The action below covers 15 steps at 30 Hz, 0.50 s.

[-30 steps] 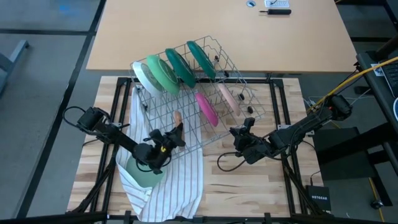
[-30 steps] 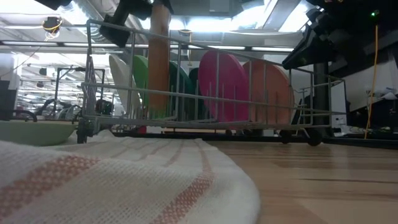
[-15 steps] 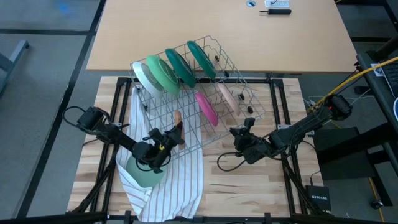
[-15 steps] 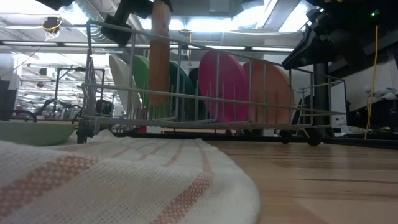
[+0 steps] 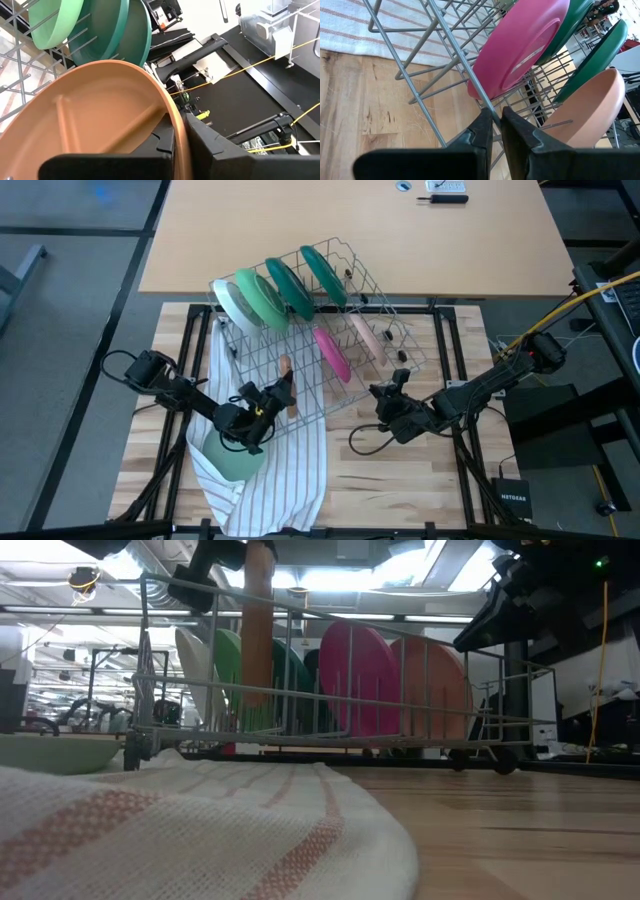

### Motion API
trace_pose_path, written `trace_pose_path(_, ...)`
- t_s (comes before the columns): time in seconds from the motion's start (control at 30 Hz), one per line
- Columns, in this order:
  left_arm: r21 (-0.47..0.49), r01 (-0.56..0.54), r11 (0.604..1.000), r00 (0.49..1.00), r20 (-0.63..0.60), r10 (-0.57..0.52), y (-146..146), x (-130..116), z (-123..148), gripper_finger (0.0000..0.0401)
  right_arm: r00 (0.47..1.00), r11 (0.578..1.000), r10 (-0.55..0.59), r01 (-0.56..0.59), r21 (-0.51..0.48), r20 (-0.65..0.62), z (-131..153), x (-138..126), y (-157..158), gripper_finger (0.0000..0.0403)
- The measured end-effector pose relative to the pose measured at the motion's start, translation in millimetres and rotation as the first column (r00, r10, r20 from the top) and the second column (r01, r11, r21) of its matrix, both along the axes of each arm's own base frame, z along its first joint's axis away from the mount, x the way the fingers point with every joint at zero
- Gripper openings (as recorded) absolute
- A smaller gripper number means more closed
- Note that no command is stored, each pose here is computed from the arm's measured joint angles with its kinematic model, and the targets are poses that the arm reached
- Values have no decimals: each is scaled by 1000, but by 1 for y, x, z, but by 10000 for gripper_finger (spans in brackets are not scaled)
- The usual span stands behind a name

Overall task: Sort dishes
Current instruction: Put the brown plate in the dish rack

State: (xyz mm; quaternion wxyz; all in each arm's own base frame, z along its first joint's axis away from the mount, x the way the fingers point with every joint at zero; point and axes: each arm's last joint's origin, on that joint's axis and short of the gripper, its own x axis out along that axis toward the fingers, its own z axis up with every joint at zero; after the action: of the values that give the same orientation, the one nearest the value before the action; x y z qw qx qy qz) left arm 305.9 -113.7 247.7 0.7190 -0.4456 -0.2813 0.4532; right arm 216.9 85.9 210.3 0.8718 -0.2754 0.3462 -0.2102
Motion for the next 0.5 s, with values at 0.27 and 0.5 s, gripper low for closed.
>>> trace_pose_path(0.27, 21, 28, 999, 999, -45, -27, -11, 2, 13, 14, 1000, 1000, 0, 0, 0, 1, 0, 0, 0, 39)
trace_pose_path(0.5, 36, 41, 999, 996, -74, -38, -16, 2, 22, 21, 1000, 1000, 0, 0, 0, 1, 0, 0, 0, 39)
